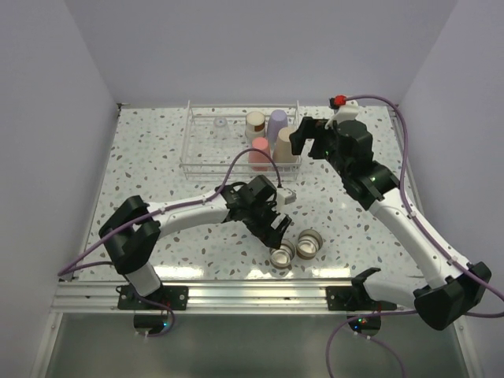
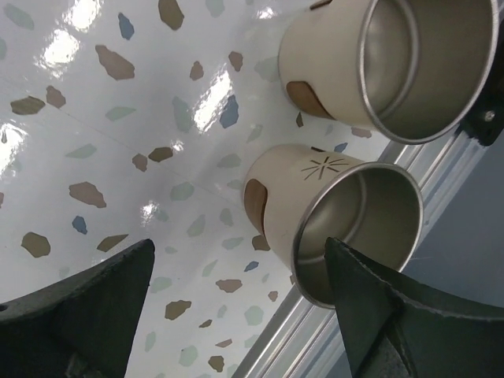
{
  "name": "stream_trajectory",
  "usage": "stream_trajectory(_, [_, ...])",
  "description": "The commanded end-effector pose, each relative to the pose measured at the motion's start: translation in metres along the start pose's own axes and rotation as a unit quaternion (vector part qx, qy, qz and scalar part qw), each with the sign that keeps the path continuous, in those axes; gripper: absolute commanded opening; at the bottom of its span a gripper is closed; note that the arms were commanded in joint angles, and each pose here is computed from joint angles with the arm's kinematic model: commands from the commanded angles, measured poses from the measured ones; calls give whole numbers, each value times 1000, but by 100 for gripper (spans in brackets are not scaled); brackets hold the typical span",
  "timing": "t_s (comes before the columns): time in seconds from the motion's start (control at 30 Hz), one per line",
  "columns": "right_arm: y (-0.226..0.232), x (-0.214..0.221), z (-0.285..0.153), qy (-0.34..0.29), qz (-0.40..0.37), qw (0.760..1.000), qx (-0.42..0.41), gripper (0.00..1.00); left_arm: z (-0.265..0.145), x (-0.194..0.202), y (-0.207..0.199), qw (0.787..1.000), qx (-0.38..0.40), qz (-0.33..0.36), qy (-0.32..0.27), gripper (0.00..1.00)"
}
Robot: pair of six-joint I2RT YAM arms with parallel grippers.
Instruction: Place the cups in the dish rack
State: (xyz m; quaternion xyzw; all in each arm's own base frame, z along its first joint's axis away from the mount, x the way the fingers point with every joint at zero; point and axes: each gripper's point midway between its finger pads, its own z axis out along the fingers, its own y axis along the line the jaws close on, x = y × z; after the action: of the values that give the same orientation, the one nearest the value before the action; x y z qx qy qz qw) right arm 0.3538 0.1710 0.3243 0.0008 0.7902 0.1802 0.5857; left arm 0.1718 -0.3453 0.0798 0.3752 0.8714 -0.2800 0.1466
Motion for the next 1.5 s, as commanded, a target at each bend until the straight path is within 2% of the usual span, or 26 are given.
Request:
stream_trajectory(0.0, [1,-9,-10,-13,7,1000,-10,98,0,1,2,1000,-24,13,11,92])
stream_trajectory(0.07, [1,-9,-10,-13,5,1000,-10,98,3,3,5,999,-32,12,15,88])
stream_trajectory(0.1, [1,-8,-10,-12,3,1000,-12,98,4,4,6,999,-33,10,17,81])
stream_trajectory(0.17, [0,-5,-9,-6,-2,1000,-11,98,9,8,7,999,-33,6,29,74])
stream_trajectory(0.23, [-1,-2,-9,-2,-4,1000,-13,98,15,13,5,999,-28,5,42,61])
stream_trajectory(0.27, [0,-1,-9,1,-6,1000,-14,98,17,16,5,999,-26,5,47,49])
stream_trajectory(0.33, [-1,1,-9,4,-8,1000,-14,98,20,19,2,998,-18,6,55,37])
stream_trajectory(0.37, [-2,2,-9,6,-9,1000,-14,98,21,20,1,998,-14,6,56,26])
stream_trajectory(0.5, [-2,1,-10,6,-12,1000,-13,98,20,17,3,998,-25,9,49,0])
stream_trajectory(0.7, [7,-19,-16,-9,-5,1000,-27,98,-3,3,21,997,-75,8,14,0])
stream_trajectory(0.8, [19,-32,-18,-19,13,999,-49,98,-36,-19,38,993,-110,-11,-43,0])
stream_trajectory(0.87, [28,-38,-20,-25,32,997,-66,98,-72,-38,57,984,-143,-33,-99,0])
stream_trajectory(0.97, [40,-42,-18,-29,75,993,-92,98,-133,-61,96,955,-220,-62,-191,0])
stream_trajectory(1.03, [51,-34,-14,-11,124,986,-111,98,-169,-74,103,936,-244,-60,-245,0])
stream_trajectory(1.07, [62,-35,-13,-8,142,980,-138,98,-183,-77,107,926,-264,-61,-262,0])
stream_trajectory(1.17, [99,-28,-12,53,218,951,-212,98,-222,-86,112,898,-296,-82,-315,0])
stream_trajectory(1.27, [135,-31,-19,98,277,917,-269,98,-256,-95,103,877,-282,-107,-374,0])
stream_trajectory(1.4, [162,-40,-27,111,304,899,-296,98,-290,-96,88,845,-256,-120,-454,0])
stream_trajectory(1.47, [172,-43,-28,111,322,887,-311,98,-312,-103,82,816,-246,-125,-508,0])
